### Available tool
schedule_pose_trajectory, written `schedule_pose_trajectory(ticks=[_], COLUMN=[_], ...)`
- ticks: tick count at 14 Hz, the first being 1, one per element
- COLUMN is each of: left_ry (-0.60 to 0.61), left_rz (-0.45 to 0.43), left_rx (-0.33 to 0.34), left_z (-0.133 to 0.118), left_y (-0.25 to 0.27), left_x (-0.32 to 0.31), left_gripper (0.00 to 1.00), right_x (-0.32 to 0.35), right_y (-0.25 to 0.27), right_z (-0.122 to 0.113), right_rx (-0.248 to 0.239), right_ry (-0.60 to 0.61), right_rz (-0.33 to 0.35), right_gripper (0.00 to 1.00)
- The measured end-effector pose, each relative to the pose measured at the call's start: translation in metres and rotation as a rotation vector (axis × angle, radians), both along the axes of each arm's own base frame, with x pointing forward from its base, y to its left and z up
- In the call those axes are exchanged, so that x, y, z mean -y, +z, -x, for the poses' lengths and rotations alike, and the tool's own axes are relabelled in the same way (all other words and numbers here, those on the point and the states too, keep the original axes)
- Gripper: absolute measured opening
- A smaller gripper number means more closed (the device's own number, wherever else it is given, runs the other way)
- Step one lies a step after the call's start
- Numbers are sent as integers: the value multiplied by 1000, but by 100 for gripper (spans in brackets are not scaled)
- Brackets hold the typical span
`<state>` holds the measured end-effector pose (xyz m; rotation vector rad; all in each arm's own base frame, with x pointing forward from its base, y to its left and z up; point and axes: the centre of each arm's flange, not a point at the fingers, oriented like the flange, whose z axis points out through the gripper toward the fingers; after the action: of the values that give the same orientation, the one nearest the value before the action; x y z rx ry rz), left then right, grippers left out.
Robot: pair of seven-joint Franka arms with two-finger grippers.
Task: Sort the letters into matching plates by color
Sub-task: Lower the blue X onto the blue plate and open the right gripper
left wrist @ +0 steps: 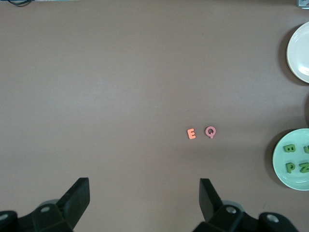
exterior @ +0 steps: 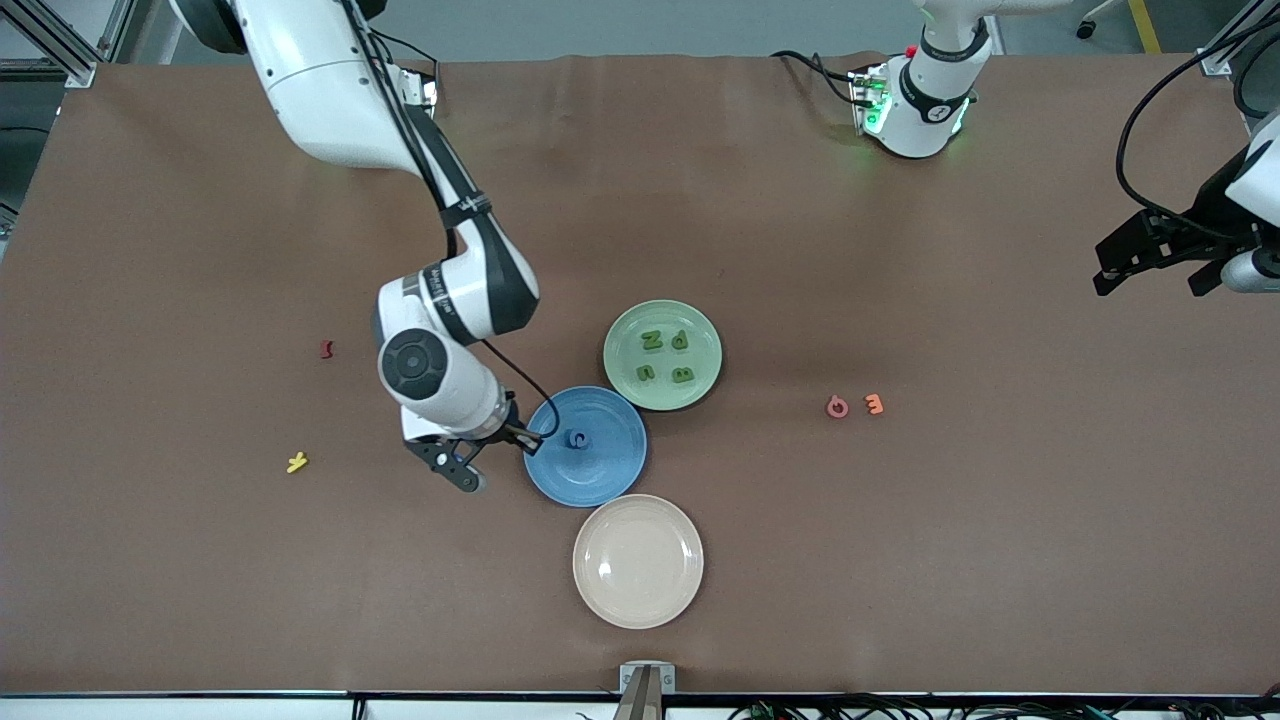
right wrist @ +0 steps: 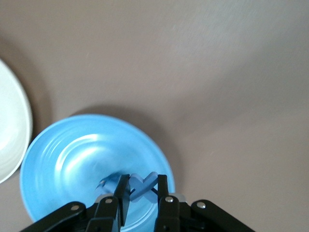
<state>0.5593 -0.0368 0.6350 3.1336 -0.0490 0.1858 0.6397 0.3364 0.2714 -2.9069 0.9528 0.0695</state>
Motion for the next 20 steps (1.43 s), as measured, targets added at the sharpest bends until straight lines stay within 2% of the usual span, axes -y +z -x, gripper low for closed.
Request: schedule_pose_trajectory(ticks=[7, 12, 20], left_ry=[3, 3, 4], left_rz=[0, 0, 0], left_rx=[-1, -1, -6], left_z=[0, 0, 0], left_y=[0, 0, -1], left_x=[-2, -2, -2], left_gripper=[100, 100, 100], right_x=[-64, -69, -74], right_y=[-37, -47, -52], right_z=[1, -1, 4], right_rx=[21, 33, 25], right_ry=[-62, -50, -37], right_rz=[9, 24, 35], right_gripper=[27, 27, 27])
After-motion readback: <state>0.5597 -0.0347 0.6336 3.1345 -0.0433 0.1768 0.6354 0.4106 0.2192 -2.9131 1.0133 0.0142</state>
